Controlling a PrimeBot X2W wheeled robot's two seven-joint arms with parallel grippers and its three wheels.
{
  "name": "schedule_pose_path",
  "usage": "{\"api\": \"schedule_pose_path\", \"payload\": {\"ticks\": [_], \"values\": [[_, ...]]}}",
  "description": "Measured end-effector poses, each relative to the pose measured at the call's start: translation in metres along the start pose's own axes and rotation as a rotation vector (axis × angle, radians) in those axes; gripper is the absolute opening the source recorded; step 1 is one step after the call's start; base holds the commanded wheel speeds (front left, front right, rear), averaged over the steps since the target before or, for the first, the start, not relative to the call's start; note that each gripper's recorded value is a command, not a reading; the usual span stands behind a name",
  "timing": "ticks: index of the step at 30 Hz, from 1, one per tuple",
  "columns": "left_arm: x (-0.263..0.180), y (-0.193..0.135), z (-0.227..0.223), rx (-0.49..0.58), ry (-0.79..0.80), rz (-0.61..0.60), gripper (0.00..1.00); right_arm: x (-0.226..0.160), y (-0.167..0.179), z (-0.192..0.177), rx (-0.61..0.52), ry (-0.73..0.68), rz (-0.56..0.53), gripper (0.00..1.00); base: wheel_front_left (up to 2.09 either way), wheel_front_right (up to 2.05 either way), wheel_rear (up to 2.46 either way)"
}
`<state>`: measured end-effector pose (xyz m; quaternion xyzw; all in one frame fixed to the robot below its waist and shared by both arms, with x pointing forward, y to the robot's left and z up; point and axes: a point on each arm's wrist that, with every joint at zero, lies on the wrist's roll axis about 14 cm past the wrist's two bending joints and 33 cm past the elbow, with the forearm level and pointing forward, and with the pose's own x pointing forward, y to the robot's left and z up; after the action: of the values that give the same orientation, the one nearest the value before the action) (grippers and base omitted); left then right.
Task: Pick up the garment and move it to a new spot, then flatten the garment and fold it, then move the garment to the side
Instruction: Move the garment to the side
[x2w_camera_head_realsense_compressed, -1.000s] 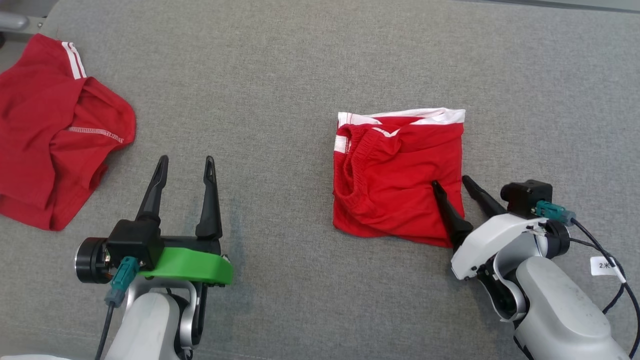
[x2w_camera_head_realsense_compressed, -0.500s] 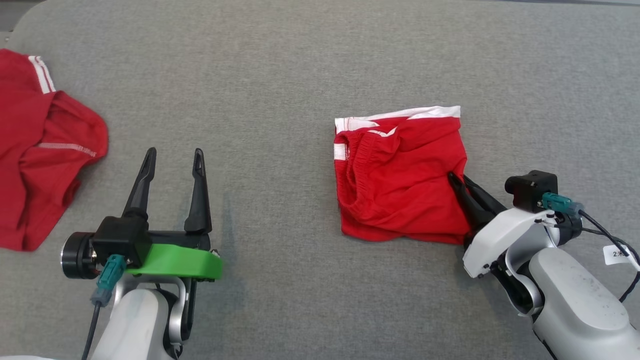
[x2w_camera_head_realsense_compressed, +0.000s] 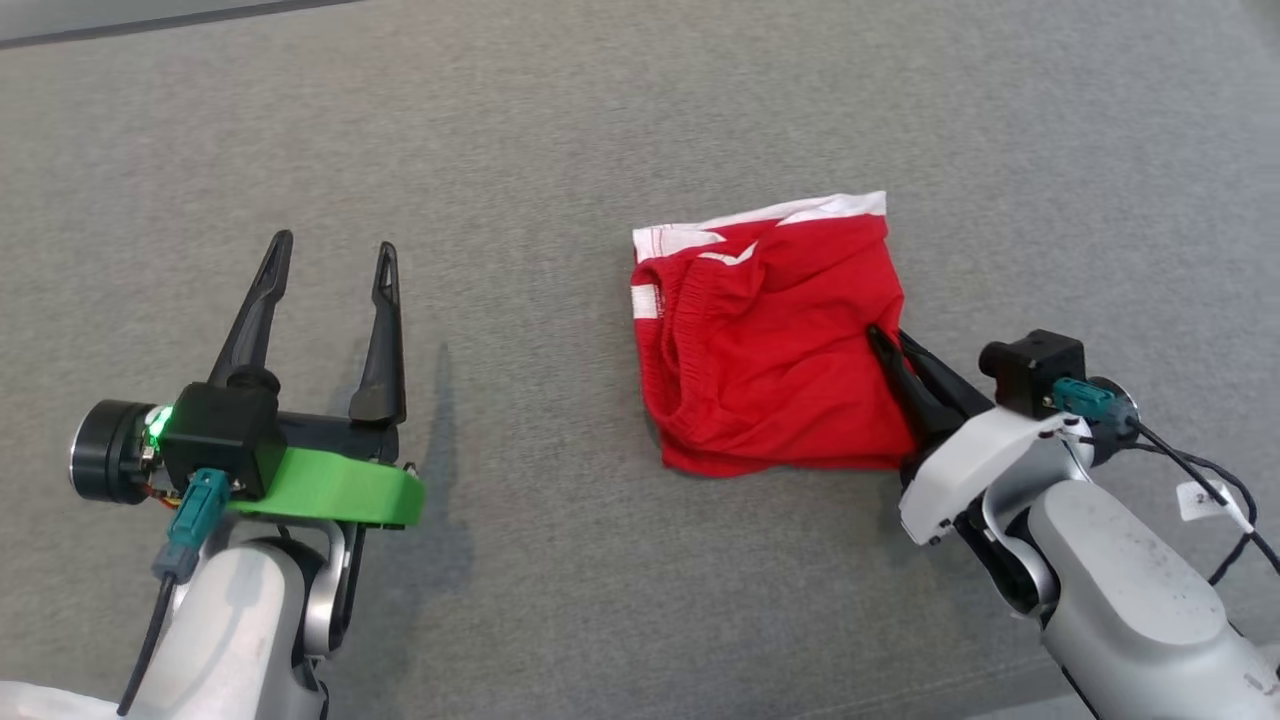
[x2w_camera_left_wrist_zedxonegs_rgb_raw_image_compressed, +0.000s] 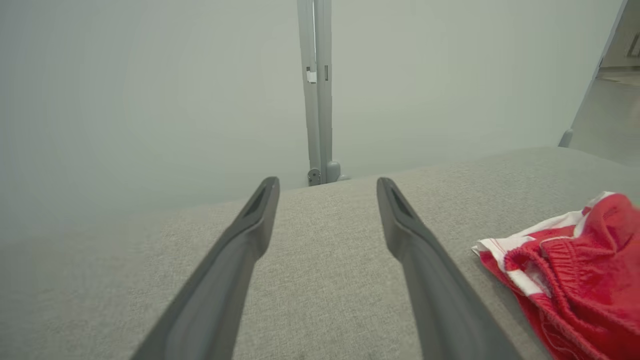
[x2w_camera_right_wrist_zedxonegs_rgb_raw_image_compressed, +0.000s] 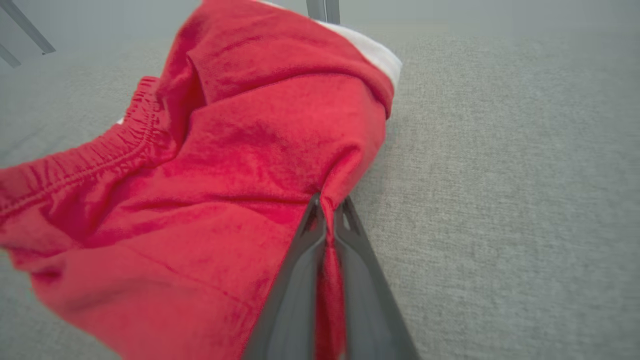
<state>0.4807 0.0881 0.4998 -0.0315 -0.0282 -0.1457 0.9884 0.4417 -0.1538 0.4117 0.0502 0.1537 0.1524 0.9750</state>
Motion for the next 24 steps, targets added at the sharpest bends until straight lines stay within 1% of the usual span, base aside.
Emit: {"api": "schedule_pose_path", "payload": {"ticks": [3,6,9,10,14,17,20,23,24], "values": [[0.015,-0.021,-0.001,0.004,-0.004,-0.075,1.0,-0.006,-0.012,0.004,-0.037,-0.006,-0.028,0.0,0.0,0.0,0.0],[0.03,-0.041,0.001,0.004,-0.019,-0.145,1.0,-0.008,-0.023,0.009,-0.099,-0.013,-0.046,0.0,0.0,0.0,0.0],[0.042,-0.06,-0.004,0.005,-0.015,-0.21,1.0,-0.01,-0.044,0.013,-0.154,-0.013,-0.083,0.0,0.0,0.0,0.0],[0.049,-0.07,-0.009,-0.005,-0.013,-0.246,1.0,-0.013,-0.064,0.012,-0.2,0.008,-0.118,0.0,0.0,0.0,0.0],[0.06,-0.083,-0.025,-0.017,0.013,-0.297,1.0,-0.017,-0.102,0.012,-0.308,0.061,-0.165,0.0,0.0,0.0,0.0],[0.067,-0.09,-0.037,-0.017,0.03,-0.334,1.0,-0.021,-0.132,0.015,-0.424,0.118,-0.188,0.0,0.0,0.0,0.0],[0.073,-0.097,-0.048,-0.023,0.044,-0.363,1.0,-0.033,-0.171,0.023,-0.539,0.177,-0.24,0.0,0.0,0.0,0.0],[0.079,-0.098,-0.058,-0.025,0.051,-0.377,1.0,-0.041,-0.202,0.035,-0.601,0.208,-0.3,0.0,0.0,0.0,0.0],[0.081,-0.098,-0.066,-0.024,0.06,-0.383,1.0,-0.046,-0.219,0.039,-0.632,0.233,-0.335,0.0,0.0,0.0,0.0]]}}
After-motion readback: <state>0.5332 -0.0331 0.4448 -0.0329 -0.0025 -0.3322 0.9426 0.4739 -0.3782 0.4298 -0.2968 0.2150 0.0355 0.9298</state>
